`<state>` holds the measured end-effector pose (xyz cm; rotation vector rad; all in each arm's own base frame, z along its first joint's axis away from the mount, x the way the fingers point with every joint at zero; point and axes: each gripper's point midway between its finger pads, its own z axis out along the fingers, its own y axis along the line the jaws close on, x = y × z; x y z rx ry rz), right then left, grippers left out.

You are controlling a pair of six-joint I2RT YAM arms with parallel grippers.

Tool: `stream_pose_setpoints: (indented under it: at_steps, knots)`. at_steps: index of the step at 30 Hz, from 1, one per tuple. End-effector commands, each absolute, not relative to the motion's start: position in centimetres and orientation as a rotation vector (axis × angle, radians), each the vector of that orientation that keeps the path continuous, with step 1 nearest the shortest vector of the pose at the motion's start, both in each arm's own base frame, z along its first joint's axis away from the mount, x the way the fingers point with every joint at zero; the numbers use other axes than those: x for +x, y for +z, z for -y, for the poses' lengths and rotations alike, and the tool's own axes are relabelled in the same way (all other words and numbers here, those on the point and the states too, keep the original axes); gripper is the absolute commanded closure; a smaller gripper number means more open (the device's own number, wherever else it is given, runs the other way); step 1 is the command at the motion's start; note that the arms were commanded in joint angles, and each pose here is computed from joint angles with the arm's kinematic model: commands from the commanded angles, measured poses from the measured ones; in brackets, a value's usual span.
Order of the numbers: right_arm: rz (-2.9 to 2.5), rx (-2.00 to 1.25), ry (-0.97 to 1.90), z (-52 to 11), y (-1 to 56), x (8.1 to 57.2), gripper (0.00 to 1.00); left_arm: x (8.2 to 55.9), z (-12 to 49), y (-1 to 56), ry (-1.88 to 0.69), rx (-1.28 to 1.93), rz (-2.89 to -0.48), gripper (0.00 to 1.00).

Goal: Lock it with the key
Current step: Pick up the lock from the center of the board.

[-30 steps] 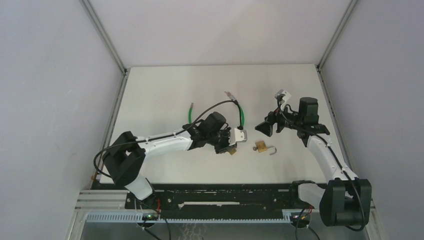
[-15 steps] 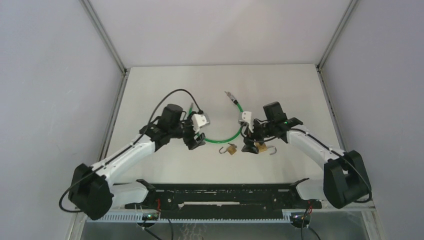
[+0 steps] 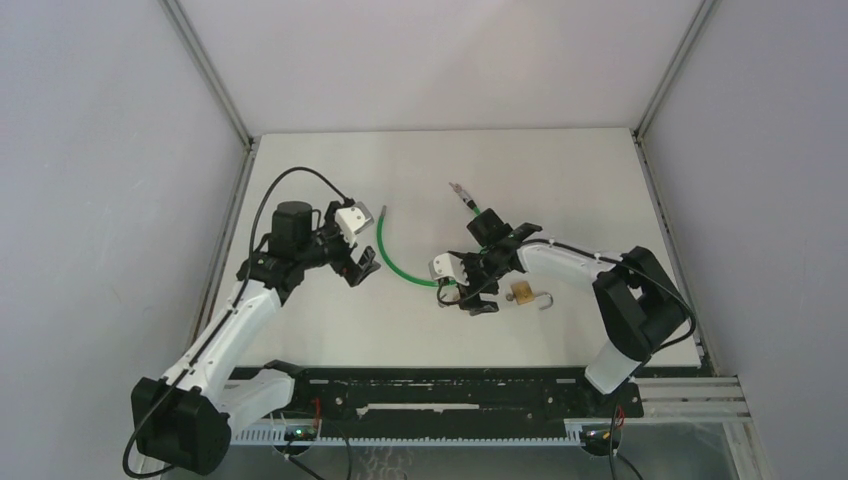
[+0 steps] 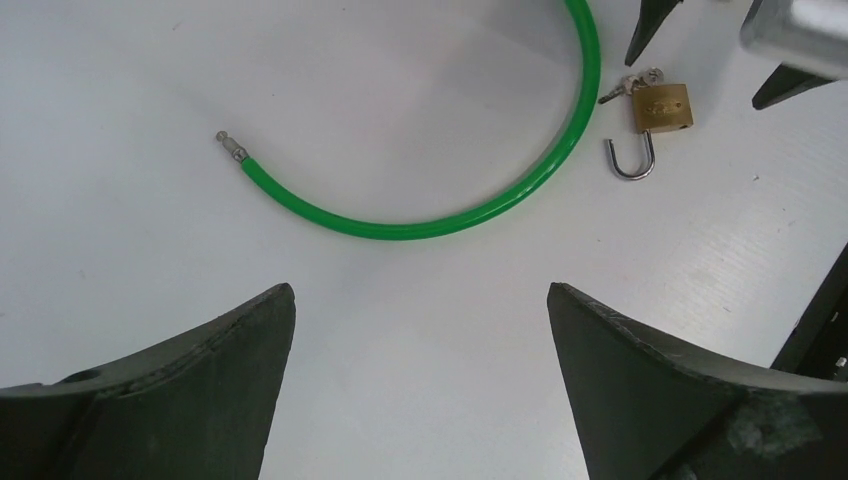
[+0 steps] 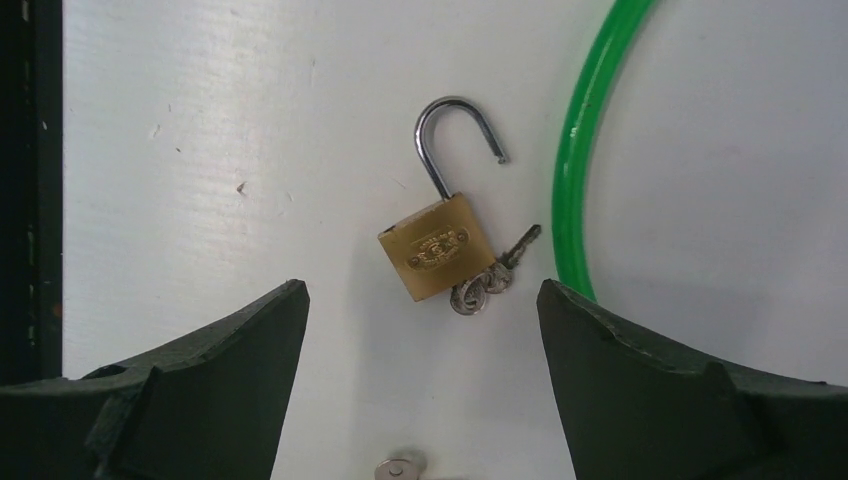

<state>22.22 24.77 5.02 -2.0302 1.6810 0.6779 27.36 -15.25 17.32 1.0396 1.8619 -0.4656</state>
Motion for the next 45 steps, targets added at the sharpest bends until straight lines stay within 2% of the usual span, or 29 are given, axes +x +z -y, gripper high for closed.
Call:
stream_pose_setpoints:
  at_steps: [1,11,26,34,37,41,45]
  knots:
    - [-1.558,-2.185,0.564,-25.1,4.5,22.8,0.08,27.0,15.3,17.5,-0.491,1.021,-1.847,0.0]
    - [-1.507,-2.297,0.547,-26.0,3.0,22.7,0.14,27.5,15.0,16.8,-0.466,1.017,-1.873,0.0]
    - [-1.46,-2.429,0.545,-26.3,1.6,21.8,0.33,27.4,14.9,16.6,-0.454,1.028,-1.869,0.0]
    - [-1.464,-2.459,0.538,-25.8,1.0,21.8,0.37,27.0,15.1,16.5,-0.467,1.048,-1.854,0.0]
    - [-1.473,-2.461,0.537,-25.6,0.9,21.8,0.41,27.1,15.0,16.5,-0.466,1.043,-1.855,0.0]
    - [-1.492,-2.446,0.534,-25.5,1.0,22.0,0.54,27.2,15.1,16.4,-0.468,1.038,-1.859,0.0]
    - [-1.547,-2.397,0.558,-25.6,1.1,22.0,0.58,27.4,15.0,16.6,-0.461,1.018,-1.857,0.0]
